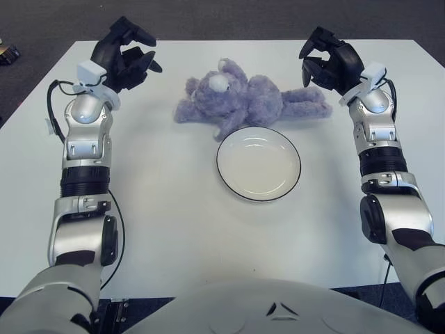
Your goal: Put the doll into the plate.
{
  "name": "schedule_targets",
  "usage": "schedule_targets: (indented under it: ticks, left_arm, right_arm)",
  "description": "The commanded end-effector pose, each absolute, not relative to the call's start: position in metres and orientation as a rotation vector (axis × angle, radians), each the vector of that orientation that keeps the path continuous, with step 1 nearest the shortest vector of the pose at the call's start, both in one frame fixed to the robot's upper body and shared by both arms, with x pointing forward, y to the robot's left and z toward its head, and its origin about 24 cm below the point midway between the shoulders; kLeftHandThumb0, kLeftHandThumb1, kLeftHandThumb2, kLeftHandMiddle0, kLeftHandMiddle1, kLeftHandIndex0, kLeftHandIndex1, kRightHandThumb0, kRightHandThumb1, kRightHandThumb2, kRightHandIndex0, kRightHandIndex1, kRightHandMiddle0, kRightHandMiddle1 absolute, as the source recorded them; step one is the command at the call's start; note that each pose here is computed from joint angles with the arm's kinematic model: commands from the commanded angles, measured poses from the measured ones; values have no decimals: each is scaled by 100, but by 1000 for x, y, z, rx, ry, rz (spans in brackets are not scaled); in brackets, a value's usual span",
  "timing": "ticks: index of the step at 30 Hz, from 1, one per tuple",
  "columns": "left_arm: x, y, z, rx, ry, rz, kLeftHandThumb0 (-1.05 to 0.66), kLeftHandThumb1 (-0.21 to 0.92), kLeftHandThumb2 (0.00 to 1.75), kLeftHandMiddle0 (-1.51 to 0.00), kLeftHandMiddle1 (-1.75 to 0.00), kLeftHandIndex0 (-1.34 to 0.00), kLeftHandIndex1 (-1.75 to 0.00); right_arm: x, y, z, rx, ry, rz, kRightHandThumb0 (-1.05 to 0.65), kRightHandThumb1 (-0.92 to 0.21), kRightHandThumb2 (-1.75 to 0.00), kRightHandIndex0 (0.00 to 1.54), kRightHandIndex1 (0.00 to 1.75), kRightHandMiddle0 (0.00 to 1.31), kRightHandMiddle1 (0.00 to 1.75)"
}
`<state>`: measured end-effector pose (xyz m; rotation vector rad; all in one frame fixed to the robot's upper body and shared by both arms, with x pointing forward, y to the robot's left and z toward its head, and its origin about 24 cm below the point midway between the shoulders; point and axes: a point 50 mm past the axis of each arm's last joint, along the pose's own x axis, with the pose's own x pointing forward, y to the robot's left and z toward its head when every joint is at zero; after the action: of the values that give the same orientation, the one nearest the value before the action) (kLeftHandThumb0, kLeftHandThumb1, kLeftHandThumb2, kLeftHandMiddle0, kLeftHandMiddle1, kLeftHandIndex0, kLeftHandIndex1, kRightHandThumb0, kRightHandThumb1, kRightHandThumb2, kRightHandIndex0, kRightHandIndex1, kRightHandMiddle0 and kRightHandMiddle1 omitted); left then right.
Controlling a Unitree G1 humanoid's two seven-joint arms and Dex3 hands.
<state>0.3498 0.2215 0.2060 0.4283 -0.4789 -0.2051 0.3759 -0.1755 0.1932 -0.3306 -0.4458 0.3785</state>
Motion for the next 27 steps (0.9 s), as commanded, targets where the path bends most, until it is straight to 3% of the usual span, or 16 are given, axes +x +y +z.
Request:
schedule_targets:
  ticks: [1, 11, 14, 15, 17, 20, 27]
  left_arm:
    - [355, 217, 220, 520, -527, -271, -1, 92, 21, -64, -117, -35, -148]
    - [363, 206, 223, 710, -561, -383, -1, 92, 31, -55, -128, -22, -159]
    - [365, 203, 223, 742, -559, -393, -21, 92, 34, -63, -77, -30, -157]
    - [366, 201, 223, 763, -554, -404, -26, 92, 34, -68, -59, -32, -157]
    - [367, 200, 223, 787, -548, -416, -39, 92, 27, -73, -32, -34, -103]
    - [369, 196, 224, 841, -529, -453, -49, 92, 21, -72, -13, -35, -69]
    - [374, 185, 225, 904, -463, -517, -60, 92, 9, -58, -1, -33, -46]
  right_arm:
    - [378, -176, 204, -392, -487, 344, -36, -92, -29, 79, 175, 45, 150]
    - [384, -171, 212, -481, -488, 295, -36, -92, -26, 73, 166, 48, 146]
    - [385, -170, 212, -488, -487, 291, -36, -92, -25, 71, 159, 48, 145]
    - [385, -169, 213, -491, -487, 292, -29, -89, -28, 69, 154, 49, 141]
    - [386, -169, 213, -495, -488, 292, -12, -83, -35, 67, 141, 48, 134]
    - [385, -167, 214, -515, -496, 303, -4, -87, -28, 65, 130, 45, 135]
    - [386, -164, 215, -555, -502, 342, -1, -92, -28, 48, 129, 39, 150]
